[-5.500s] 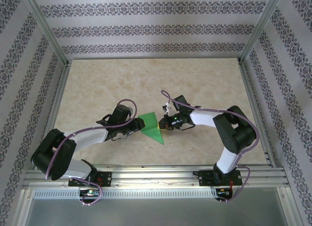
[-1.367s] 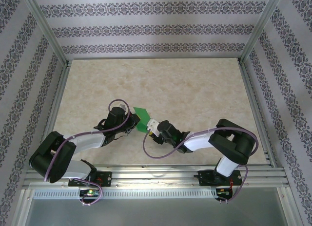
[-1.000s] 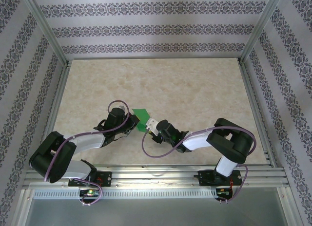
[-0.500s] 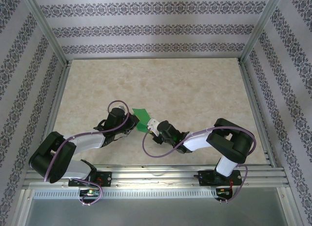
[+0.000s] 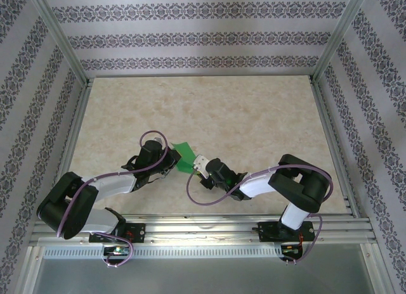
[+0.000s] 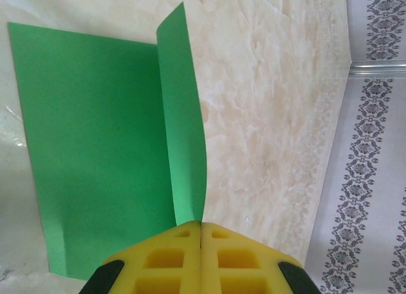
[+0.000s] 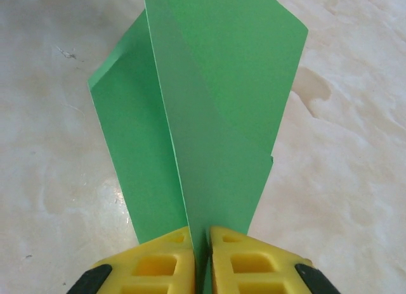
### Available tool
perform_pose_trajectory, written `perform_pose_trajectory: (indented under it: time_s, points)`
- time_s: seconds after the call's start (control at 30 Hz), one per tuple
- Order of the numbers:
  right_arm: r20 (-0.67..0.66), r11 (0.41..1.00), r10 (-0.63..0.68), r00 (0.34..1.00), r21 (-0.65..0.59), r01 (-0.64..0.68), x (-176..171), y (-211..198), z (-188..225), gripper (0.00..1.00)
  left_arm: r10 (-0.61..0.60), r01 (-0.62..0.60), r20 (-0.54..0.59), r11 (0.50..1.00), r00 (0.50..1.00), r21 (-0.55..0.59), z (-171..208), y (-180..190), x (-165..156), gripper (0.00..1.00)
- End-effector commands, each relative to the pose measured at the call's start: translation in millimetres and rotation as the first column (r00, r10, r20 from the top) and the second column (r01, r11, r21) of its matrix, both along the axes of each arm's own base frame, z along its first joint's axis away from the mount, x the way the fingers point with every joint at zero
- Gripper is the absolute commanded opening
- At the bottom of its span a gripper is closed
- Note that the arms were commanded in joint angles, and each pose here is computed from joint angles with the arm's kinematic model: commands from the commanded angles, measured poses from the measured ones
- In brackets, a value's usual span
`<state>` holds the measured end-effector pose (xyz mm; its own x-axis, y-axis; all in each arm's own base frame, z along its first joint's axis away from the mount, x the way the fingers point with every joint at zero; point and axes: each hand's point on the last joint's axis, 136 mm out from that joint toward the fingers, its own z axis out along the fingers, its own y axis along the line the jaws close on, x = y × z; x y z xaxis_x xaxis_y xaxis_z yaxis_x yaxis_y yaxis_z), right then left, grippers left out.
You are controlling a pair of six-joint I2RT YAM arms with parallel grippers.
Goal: Fold a paper plane with a square sheet of paper (pick it up from the middle)
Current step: Fourth fold the wing at the center of the table.
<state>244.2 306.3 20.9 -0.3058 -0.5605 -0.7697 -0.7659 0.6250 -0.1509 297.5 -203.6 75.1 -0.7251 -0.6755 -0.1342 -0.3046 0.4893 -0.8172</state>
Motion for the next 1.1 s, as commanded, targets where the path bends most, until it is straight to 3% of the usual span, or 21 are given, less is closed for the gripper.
perform_pose_trajectory:
  time_s: [0.0,0.23,1.07]
  points:
    - [-0.012,0.999,0.002,1.0,0.053,-0.002,-2.2,5.4,9.6,0.16,0.013,-0.013,-0.008,1.0,1.0,0.016,-0.1,2.4,-3.2,0.0]
    - [0.01,0.996,0.012,1.0,0.088,-0.012,0.9,11.8,25.4,0.18,0.013,-0.012,-0.011,1.0,1.0,0.013,0.1,2.0,-3.0,0.0]
    - [-0.036,0.998,-0.002,0.999,0.059,0.004,0.0,8.2,9.3,0.12,0.013,-0.013,-0.004,1.0,1.0,0.007,2.2,1.4,-2.5,0.0]
